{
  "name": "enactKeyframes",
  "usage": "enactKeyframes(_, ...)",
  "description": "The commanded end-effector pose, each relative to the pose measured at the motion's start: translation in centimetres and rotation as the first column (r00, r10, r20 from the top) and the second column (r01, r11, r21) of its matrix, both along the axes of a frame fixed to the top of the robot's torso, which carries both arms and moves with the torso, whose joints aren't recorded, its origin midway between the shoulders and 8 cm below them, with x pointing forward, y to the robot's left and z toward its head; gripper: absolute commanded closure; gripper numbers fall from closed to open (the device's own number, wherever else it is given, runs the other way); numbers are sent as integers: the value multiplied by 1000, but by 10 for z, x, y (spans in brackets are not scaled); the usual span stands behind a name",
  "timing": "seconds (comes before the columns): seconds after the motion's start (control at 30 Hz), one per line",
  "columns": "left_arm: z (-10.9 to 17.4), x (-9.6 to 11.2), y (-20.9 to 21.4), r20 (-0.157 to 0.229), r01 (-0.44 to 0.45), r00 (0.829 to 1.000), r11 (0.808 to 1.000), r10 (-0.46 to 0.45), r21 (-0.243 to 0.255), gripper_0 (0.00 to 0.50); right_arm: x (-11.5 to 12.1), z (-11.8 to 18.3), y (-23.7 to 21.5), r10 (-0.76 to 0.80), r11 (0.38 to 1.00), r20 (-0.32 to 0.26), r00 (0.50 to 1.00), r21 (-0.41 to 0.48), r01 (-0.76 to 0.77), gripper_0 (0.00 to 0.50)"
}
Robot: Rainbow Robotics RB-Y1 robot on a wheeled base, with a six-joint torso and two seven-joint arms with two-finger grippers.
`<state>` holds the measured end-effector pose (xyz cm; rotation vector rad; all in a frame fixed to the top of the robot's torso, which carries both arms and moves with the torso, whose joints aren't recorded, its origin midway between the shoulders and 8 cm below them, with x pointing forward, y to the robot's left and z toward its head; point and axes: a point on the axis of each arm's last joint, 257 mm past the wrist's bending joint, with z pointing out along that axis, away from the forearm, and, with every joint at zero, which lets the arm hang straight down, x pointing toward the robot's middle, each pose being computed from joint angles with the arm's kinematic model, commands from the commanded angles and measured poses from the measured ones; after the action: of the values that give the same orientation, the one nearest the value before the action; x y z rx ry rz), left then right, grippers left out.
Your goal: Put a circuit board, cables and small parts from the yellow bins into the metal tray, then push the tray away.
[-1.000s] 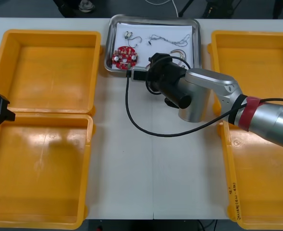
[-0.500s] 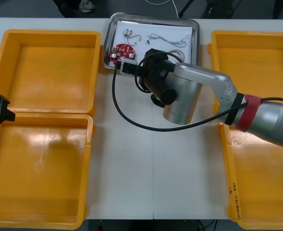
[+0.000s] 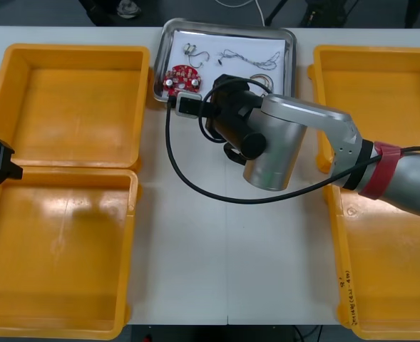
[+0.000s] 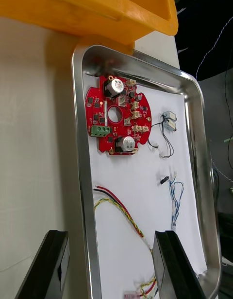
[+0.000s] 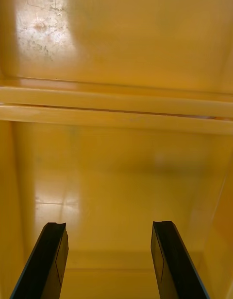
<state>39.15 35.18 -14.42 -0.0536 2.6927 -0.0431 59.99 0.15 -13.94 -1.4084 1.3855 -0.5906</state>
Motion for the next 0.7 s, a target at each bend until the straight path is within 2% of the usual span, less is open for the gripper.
enactKeyframes(0.03, -4, -5, -5, -3, 77, 997, 996, -77, 39, 0, -11, 22, -6, -19, 1000, 13, 1000, -2, 19, 0)
enactKeyframes(0.2, -4, -5, -5, -3, 77, 997, 996, -77, 39, 0, -29, 20, -7, -50, 999, -41, 998, 2, 50, 0)
enactKeyframes(0.3, -4, -5, -5, -3, 77, 997, 996, -77, 39, 0, -52, 20, -5, -84, 996, -129, 988, 31, 88, 0)
enactKeyframes(0.4, -4, -5, -5, -3, 77, 997, 996, -77, 39, 0, -69, 19, -5, -107, 992, -193, 975, 45, 118, 0)
enactKeyframes(0.7, -4, -5, -5, -3, 77, 997, 996, -77, 39, 0, -116, 17, -20, -185, 971, -353, 917, 80, 226, 0)
